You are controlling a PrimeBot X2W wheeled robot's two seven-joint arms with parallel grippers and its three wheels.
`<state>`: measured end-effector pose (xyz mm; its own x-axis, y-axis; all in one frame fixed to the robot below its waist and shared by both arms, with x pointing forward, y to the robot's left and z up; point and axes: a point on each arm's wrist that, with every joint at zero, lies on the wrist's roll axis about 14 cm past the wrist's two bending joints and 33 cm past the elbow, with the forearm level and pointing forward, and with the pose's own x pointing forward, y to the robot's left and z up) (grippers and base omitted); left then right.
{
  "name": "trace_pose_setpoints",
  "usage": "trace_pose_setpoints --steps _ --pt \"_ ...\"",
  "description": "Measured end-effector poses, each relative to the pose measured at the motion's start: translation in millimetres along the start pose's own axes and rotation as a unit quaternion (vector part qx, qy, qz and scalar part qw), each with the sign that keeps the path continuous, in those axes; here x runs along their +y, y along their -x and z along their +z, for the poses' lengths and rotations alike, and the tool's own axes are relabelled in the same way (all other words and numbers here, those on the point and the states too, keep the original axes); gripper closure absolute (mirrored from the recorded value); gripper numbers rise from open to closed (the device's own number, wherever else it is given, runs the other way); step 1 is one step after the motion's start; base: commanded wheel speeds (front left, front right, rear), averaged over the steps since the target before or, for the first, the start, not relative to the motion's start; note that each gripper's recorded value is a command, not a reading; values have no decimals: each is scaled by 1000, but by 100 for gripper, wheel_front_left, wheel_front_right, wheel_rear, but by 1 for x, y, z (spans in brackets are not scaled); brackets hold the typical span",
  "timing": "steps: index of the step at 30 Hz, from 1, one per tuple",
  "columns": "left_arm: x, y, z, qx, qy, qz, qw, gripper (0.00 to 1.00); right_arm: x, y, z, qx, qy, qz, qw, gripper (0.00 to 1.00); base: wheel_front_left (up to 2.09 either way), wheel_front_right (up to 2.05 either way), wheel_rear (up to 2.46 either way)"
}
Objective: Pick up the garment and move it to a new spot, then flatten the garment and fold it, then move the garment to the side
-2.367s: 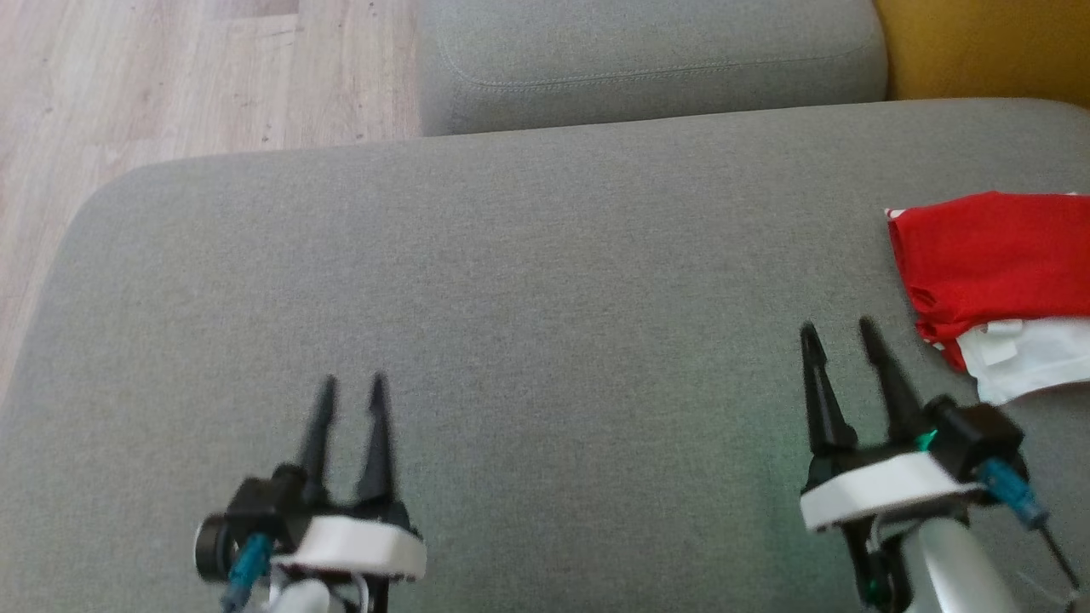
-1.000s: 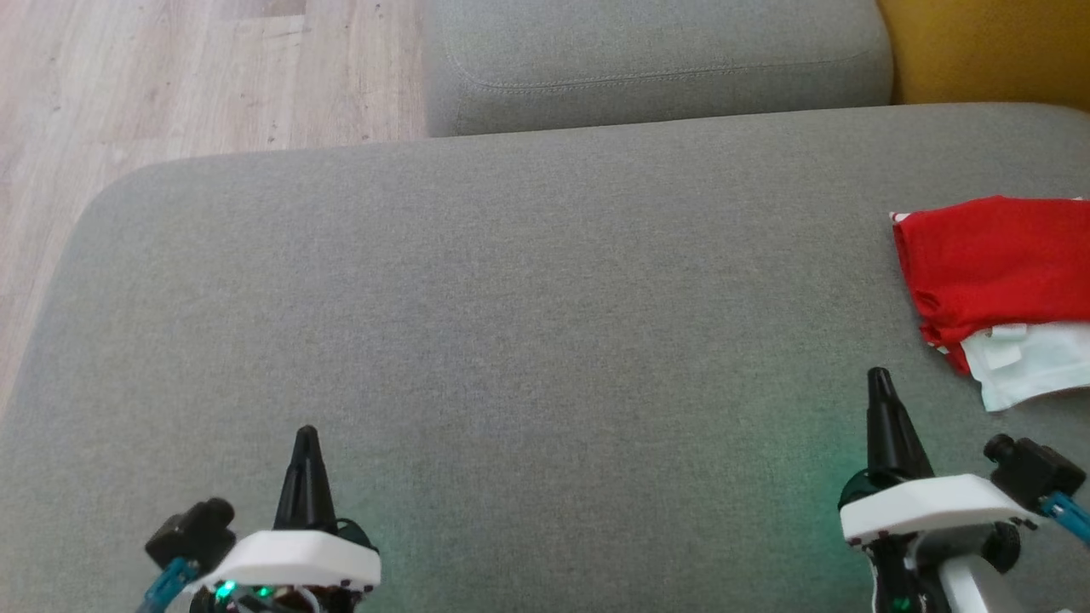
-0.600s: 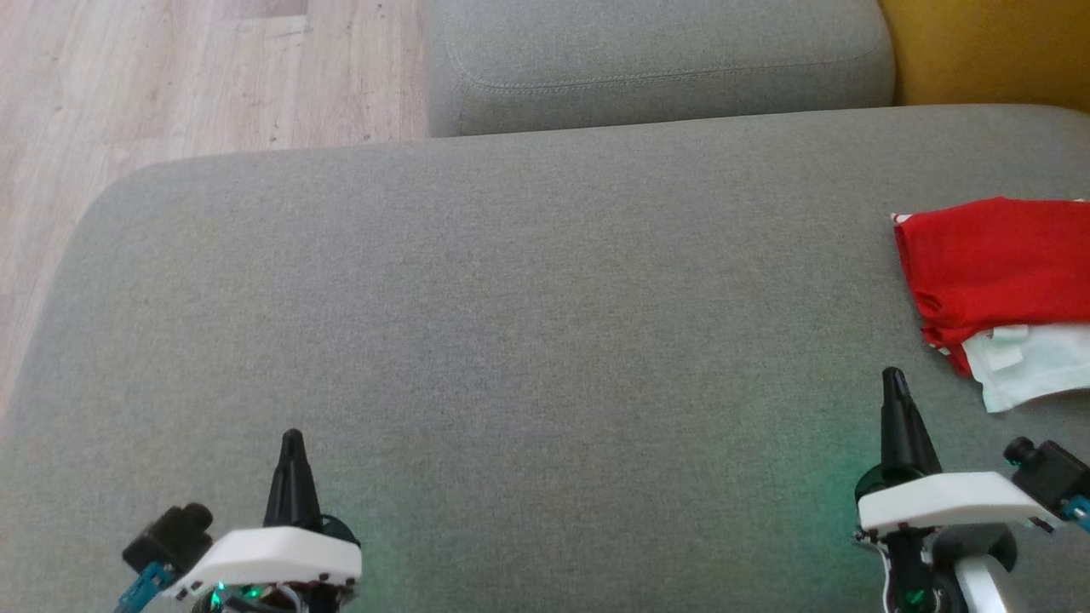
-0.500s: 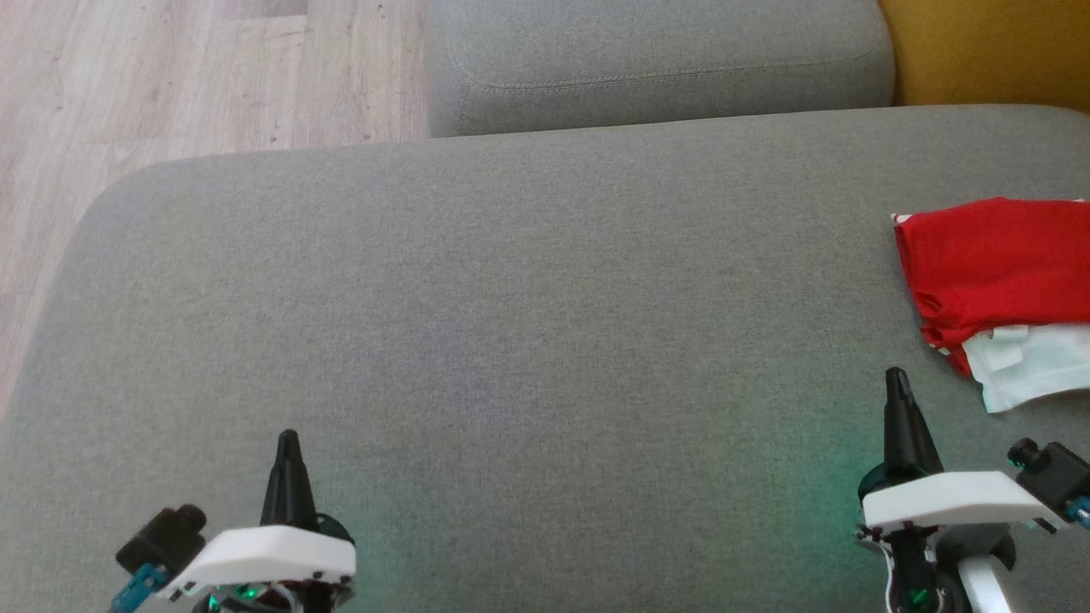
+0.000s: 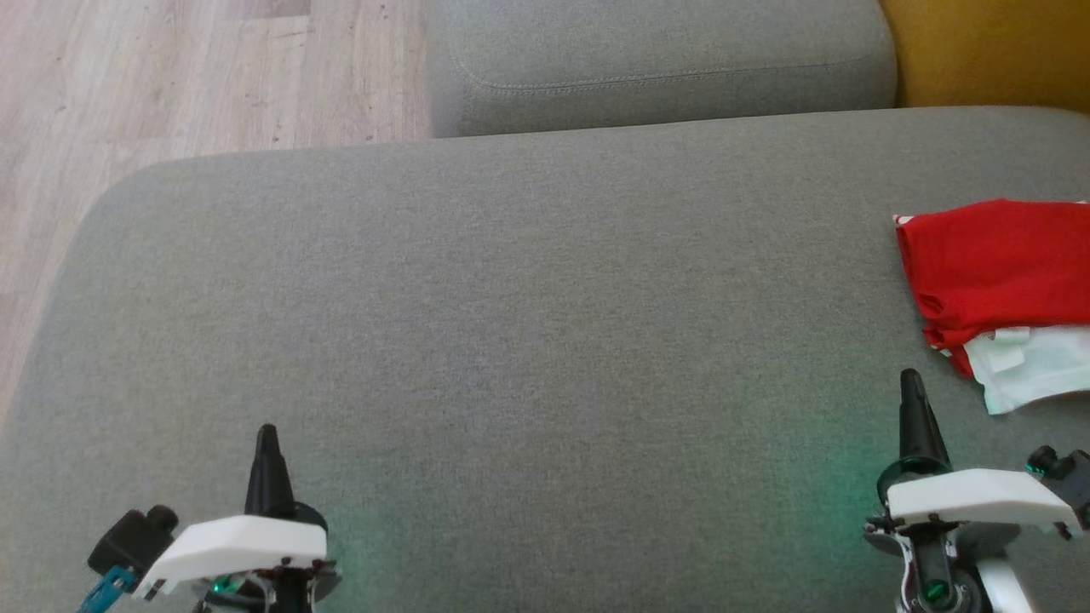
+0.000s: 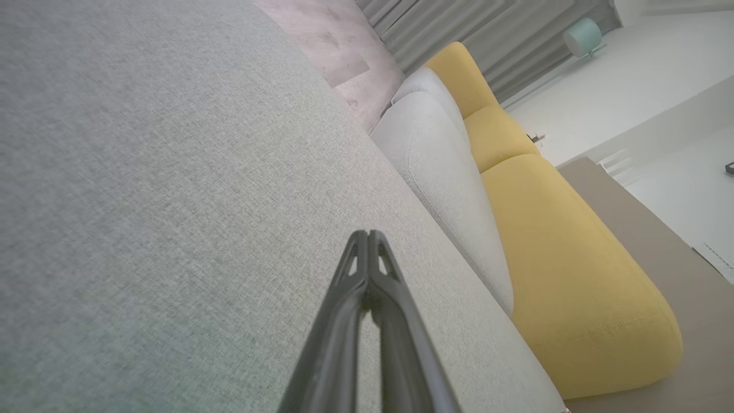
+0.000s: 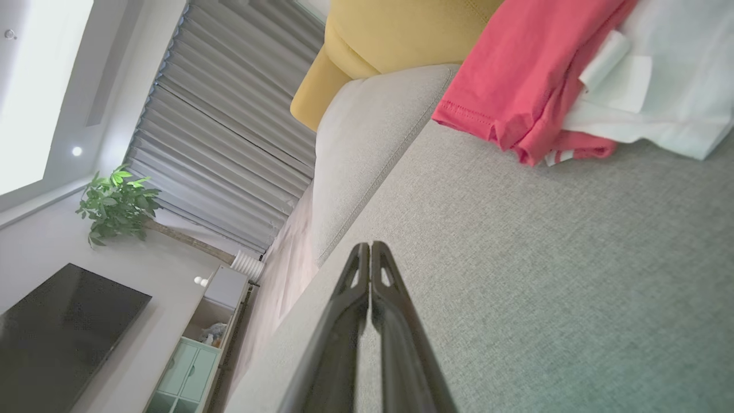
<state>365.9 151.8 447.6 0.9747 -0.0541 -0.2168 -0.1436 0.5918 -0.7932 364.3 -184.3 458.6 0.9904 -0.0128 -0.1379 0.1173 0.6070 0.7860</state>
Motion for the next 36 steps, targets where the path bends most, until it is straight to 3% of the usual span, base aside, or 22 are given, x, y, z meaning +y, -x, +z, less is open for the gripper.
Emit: trace_pose_setpoints --steps 20,36 --pt "2 0 9 0 109 -6 994 100 -4 -1 6 -2 -114 -7 993 100 0 0 0" --pt "3 1 24 -13 201 -18 979 100 -1 -5 15 -7 -210 0 978 100 0 0 0"
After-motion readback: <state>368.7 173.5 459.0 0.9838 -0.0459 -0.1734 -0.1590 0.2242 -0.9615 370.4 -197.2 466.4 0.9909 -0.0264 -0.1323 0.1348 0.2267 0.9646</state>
